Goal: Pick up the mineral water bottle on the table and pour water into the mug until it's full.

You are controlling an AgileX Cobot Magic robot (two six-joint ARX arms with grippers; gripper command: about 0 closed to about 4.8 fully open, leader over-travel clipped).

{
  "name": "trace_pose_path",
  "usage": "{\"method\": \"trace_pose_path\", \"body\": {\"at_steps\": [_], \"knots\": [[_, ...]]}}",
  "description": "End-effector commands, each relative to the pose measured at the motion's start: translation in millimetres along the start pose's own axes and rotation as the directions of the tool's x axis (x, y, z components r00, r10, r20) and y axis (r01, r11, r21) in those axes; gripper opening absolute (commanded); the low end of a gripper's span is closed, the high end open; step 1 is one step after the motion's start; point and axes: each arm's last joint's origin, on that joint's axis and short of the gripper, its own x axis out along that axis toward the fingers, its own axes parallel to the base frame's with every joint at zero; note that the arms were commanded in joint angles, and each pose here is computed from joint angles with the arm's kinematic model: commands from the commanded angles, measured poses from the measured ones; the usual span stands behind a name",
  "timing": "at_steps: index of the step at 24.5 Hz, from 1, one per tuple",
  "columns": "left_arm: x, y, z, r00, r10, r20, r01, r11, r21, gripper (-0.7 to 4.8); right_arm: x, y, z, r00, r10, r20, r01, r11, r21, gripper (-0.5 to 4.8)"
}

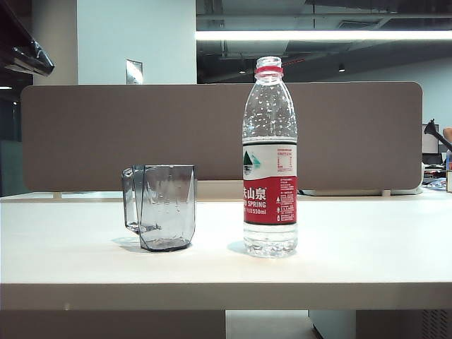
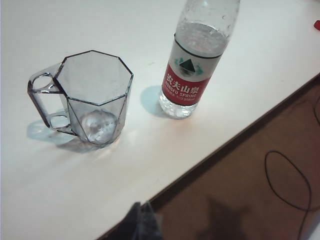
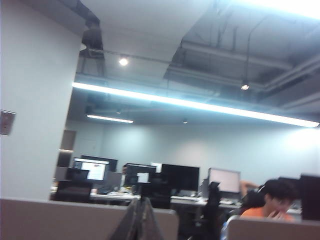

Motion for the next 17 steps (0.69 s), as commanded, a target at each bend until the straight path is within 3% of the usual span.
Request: {"method": "trace_pose_path", "body": {"at_steps": [1,5,7,11,12,14,17], "knots": [[-1.2,-0.3,2.5,1.000,0.000,0.016,0.000,1.000,0.007,-0.05,33.5,0.8,19.0,0.999,-0.019,0.051,0.019,1.000,-0.013,0.00],[-1.1,-0.3,2.5,1.000,0.000,0.016,0.000,1.000,0.007,-0.05,98.1,14.1,13.1,0.999,-0.023,0.023,0.023,1.000,-0.011,0.00],[-1.2,-0.3,2.5,1.000,0.000,0.016,0.000,1.000,0.007,-0.05,150.4,28.7,-22.2,0.999,-0.008,-0.050,0.011,0.997,0.071,0.00],[-1.2,-0.3,2.5,1.000,0.000,0.016,0.000,1.000,0.007,-0.05,186.7,38.3,-86.6,0.983,0.013,-0.182,0.037,0.962,0.270,0.00],[-1.1,-0.3,2.5,1.000,0.000,0.016,0.000,1.000,0.007,-0.05,191.2,39.9,-101.8,0.975,0.013,-0.223,0.056,0.952,0.300,0.00],[-1.0,-0.3,2.5,1.000,0.000,0.016,0.000,1.000,0.007,-0.05,200.7,52.0,-169.1,0.922,0.035,-0.387,0.094,0.946,0.311,0.00],[-1.0,-0.3,2.5,1.000,0.000,0.016,0.000,1.000,0.007,-0.05,192.4,66.8,-220.0,0.865,0.100,-0.492,0.074,0.944,0.321,0.00]]}}
